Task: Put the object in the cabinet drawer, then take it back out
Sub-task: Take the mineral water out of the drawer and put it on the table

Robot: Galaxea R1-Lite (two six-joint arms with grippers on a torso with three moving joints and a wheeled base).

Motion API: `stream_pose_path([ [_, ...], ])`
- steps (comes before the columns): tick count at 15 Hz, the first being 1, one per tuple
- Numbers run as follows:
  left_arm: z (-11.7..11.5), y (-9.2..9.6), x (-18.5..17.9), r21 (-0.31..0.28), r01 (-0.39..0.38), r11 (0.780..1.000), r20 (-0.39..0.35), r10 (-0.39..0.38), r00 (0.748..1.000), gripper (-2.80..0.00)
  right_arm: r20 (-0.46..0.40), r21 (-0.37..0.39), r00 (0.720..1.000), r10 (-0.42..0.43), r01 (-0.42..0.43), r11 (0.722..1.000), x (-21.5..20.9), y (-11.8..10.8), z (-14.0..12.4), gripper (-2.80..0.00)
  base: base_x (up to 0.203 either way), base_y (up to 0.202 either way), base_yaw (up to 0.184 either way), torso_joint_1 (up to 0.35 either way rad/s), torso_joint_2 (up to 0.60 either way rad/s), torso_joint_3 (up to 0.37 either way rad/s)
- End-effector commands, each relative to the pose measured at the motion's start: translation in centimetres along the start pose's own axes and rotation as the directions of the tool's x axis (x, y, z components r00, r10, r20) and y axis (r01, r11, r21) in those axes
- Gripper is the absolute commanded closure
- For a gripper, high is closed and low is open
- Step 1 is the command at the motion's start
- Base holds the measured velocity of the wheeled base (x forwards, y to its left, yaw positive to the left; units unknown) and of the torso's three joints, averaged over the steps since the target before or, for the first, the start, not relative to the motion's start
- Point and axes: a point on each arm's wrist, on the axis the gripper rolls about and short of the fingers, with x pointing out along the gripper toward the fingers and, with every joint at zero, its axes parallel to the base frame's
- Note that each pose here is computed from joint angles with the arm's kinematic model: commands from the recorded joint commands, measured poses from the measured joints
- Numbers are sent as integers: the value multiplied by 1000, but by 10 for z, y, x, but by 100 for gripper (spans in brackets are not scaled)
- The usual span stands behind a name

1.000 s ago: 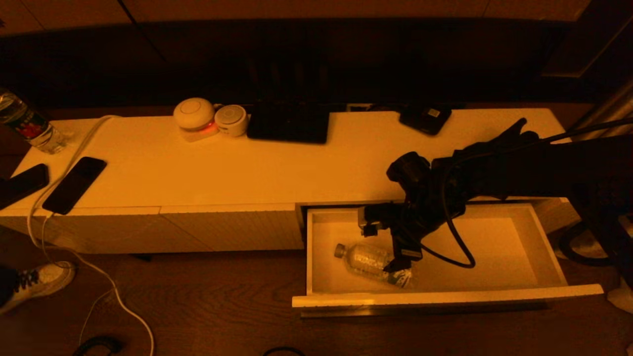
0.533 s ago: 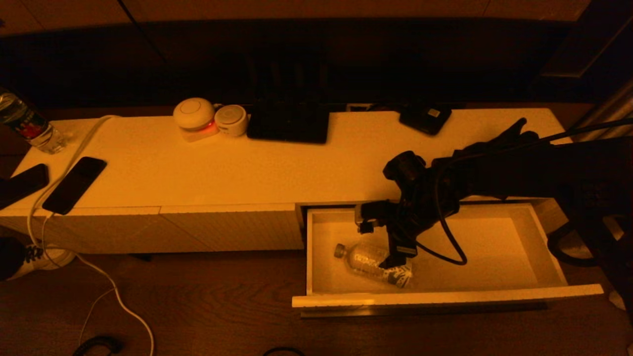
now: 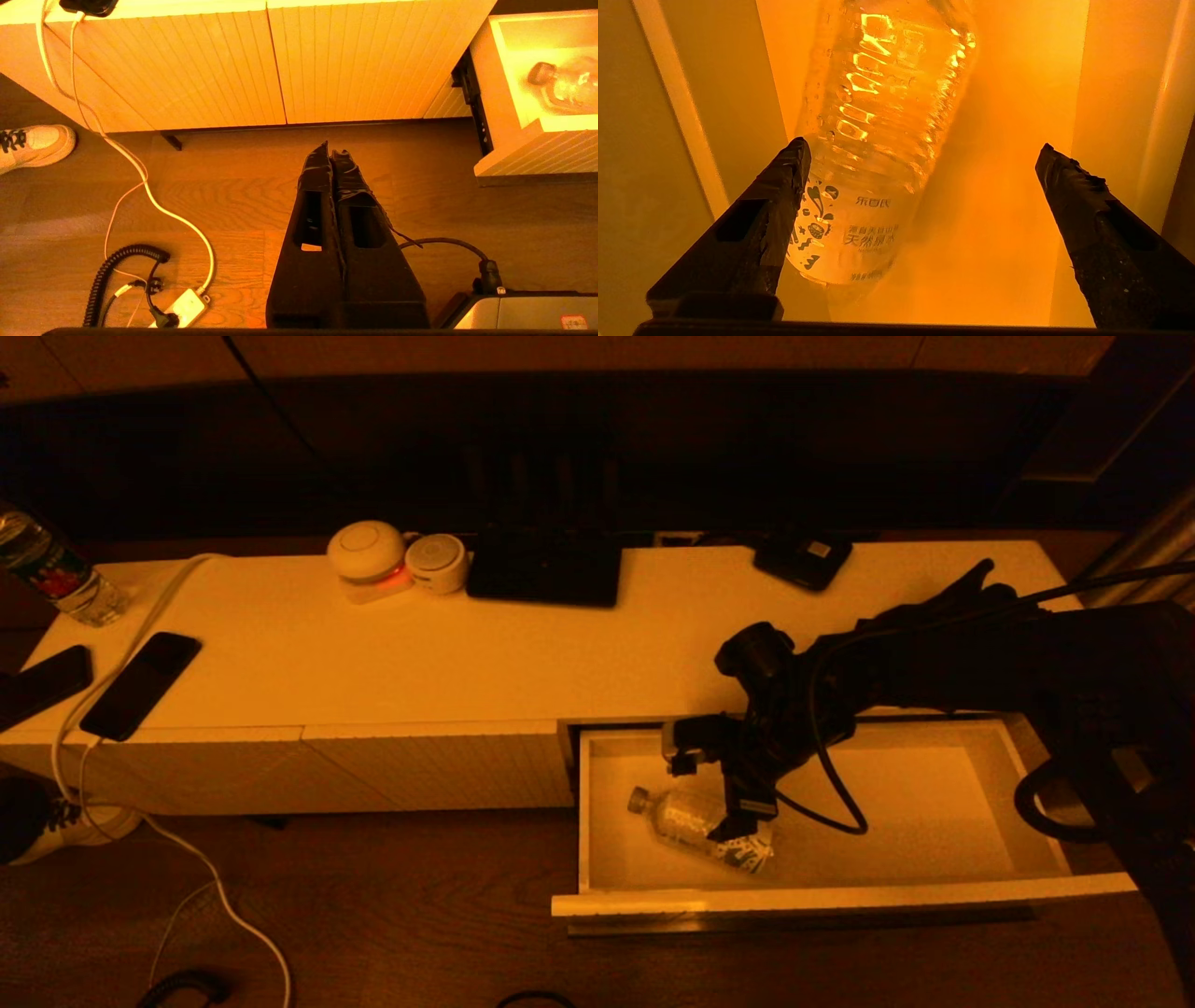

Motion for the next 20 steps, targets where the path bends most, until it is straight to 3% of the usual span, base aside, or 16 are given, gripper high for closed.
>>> stream_pose_path([
  [1,0,0,0,0,0,1000,0,0,1000,0,3,-11,1000,3,-3,1000,4,0,3,-280,0,0,0,0,0,0],
  [20,0,0,0,0,0,1000,0,0,1000,0,23,-17,1000,16,-16,1000,16,-1,7,-280,0,0,0,0,0,0],
])
